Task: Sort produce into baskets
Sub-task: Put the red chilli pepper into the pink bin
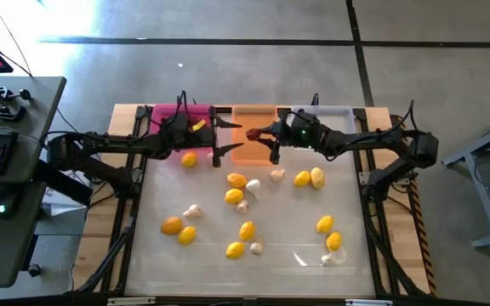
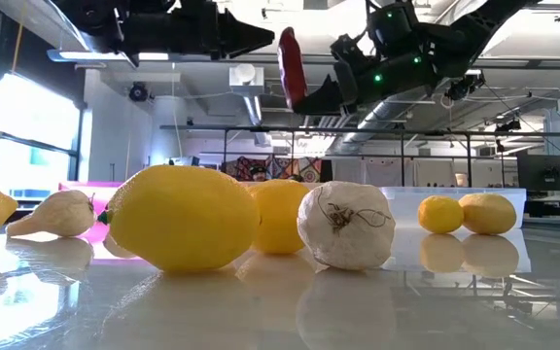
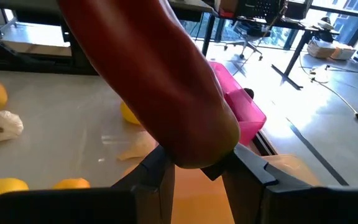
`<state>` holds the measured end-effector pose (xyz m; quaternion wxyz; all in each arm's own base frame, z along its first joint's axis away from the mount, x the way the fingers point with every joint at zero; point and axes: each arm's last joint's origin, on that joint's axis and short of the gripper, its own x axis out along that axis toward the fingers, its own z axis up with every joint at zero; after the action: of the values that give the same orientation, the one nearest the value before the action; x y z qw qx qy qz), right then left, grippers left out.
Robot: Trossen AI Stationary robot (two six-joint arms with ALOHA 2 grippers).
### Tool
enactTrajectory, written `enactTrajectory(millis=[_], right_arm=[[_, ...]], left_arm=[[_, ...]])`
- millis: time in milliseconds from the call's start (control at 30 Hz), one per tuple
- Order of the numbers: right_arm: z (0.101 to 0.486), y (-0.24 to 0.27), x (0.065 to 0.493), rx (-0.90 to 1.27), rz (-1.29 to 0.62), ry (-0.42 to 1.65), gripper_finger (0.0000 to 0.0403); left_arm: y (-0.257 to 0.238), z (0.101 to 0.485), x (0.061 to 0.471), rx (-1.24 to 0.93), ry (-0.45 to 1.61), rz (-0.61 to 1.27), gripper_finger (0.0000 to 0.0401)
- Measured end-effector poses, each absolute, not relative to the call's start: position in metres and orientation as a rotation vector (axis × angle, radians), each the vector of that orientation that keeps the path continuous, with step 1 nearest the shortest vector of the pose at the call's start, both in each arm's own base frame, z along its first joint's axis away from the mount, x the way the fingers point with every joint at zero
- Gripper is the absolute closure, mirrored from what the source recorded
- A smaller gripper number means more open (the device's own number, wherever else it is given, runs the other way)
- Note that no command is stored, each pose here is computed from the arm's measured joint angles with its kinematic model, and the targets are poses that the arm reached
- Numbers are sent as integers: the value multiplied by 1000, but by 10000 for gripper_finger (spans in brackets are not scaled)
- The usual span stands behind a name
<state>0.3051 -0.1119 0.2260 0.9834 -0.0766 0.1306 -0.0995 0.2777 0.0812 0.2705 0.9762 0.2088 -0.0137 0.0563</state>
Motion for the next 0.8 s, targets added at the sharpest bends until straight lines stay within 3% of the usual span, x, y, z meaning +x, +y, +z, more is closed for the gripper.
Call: enactTrajectory(millis=[633, 800], right_arm=[[228, -109, 306, -130, -152, 235, 304], [228, -109, 306, -130, -152, 235, 304]], left_arm=[[84, 263, 311, 539, 28, 137, 160], [84, 263, 311, 538, 27, 137, 179]])
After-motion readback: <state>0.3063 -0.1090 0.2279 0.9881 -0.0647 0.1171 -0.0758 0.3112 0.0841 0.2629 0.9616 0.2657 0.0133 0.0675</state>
